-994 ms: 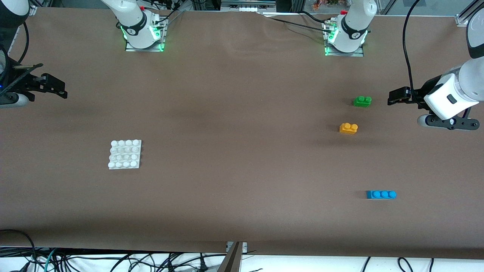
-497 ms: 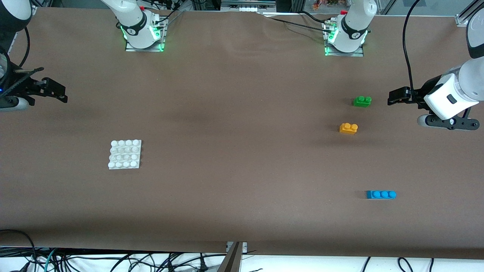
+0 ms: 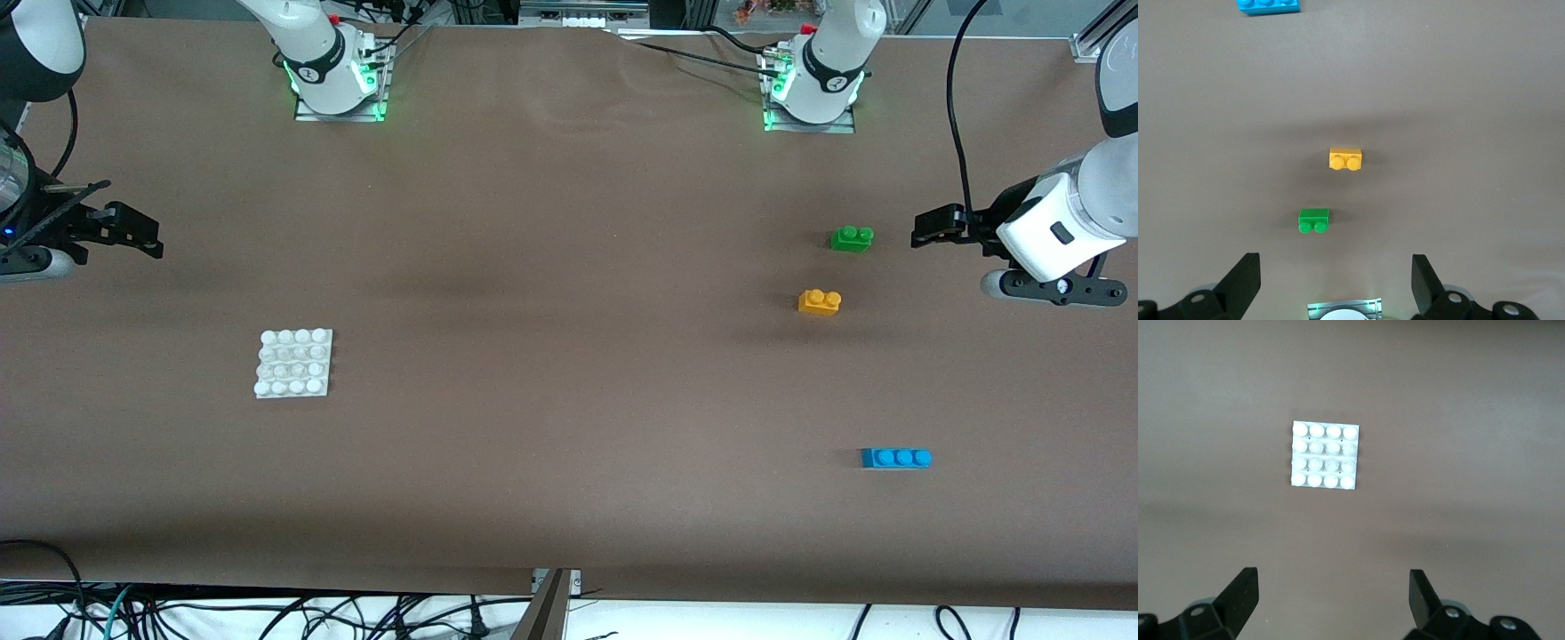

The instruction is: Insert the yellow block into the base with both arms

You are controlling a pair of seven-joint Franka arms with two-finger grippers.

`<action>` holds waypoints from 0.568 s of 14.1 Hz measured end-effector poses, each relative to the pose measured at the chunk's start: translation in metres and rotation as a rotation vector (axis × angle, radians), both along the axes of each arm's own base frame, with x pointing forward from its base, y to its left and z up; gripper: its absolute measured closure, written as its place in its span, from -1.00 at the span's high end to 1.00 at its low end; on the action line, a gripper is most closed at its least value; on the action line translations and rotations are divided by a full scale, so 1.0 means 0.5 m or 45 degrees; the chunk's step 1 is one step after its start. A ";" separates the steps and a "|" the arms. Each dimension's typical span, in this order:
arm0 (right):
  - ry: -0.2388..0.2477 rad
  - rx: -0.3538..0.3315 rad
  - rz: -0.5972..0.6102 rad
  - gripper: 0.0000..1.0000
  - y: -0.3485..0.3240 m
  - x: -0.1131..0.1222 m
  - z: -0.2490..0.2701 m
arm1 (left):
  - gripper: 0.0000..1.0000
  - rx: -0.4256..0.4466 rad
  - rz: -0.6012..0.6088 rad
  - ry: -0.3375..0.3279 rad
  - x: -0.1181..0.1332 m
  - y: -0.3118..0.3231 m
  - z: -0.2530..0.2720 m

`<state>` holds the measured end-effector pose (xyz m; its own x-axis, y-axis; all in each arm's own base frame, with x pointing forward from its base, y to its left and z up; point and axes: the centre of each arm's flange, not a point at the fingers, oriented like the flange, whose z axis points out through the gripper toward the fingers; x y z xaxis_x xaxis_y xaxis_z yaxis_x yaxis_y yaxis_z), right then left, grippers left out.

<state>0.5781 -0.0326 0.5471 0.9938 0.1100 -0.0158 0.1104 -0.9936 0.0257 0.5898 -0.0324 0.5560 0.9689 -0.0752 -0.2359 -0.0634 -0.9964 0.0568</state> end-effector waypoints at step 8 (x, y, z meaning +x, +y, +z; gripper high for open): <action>0.009 0.000 -0.006 1.00 -0.006 0.002 -0.010 | 1.00 0.000 0.000 0.000 0.000 0.000 0.000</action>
<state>0.5793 -0.0354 0.5422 0.9942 0.1052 -0.0230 0.1058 -0.9941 0.0250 0.5898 -0.0324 0.5560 0.9689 -0.0752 -0.2359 -0.0635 -0.9964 0.0569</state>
